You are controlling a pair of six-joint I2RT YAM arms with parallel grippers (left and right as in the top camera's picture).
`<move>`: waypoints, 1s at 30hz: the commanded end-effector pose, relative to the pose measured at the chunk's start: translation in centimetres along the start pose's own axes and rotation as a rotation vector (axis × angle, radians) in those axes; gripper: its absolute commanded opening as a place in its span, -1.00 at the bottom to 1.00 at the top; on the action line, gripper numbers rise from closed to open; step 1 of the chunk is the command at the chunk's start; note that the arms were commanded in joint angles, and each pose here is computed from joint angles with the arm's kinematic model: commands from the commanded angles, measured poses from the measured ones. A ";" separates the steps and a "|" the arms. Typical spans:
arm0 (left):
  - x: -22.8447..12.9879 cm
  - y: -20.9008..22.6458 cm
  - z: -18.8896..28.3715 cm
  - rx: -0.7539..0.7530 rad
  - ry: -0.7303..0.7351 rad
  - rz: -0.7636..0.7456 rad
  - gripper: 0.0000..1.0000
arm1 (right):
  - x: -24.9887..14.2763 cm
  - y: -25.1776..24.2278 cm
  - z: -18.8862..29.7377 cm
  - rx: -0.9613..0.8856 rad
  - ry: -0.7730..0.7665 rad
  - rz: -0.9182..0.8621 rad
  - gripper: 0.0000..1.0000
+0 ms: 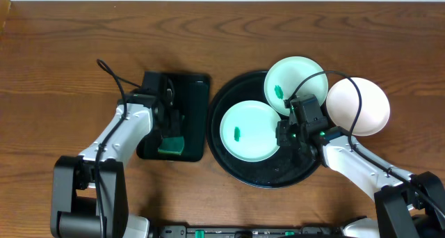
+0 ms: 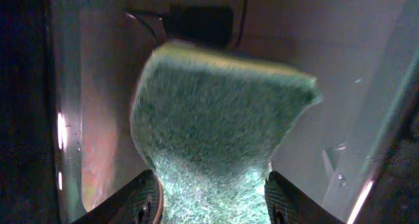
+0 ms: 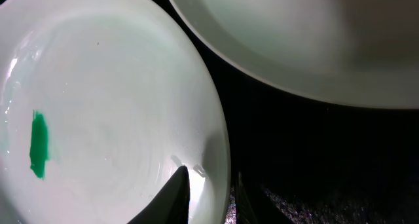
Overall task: Clean dirty plates on tray and stack at the side
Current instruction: 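Reach the left gripper into the black tray and grasp the green sponge, then lift the green sponge with the left gripper above the black tray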
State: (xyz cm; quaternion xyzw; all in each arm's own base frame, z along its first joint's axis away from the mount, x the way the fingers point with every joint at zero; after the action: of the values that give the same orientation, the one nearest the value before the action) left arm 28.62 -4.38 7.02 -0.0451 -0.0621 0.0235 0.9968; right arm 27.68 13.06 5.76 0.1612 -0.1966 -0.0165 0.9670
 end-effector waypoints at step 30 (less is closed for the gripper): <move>-1.2 0.0 -1.4 -0.011 -0.023 -0.015 -0.85 | 0.0 0.0 0.0 0.004 -0.004 -0.002 -0.52</move>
State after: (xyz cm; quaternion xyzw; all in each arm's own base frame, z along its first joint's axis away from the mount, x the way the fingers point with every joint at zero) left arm 27.90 -5.26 5.26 -0.0711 -0.0723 0.0140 0.9947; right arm 27.73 13.08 5.79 0.1621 -0.1979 -0.0166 0.9666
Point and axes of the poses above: each gripper's point midway between its finger pads, its own z axis back along the fingers, its own y axis along the line the jaws close on, x = y × z, the point moved 5 cm from there along z, back along the fingers, and after that the axes turned 3 degrees about -z, right-handed, at the moved point
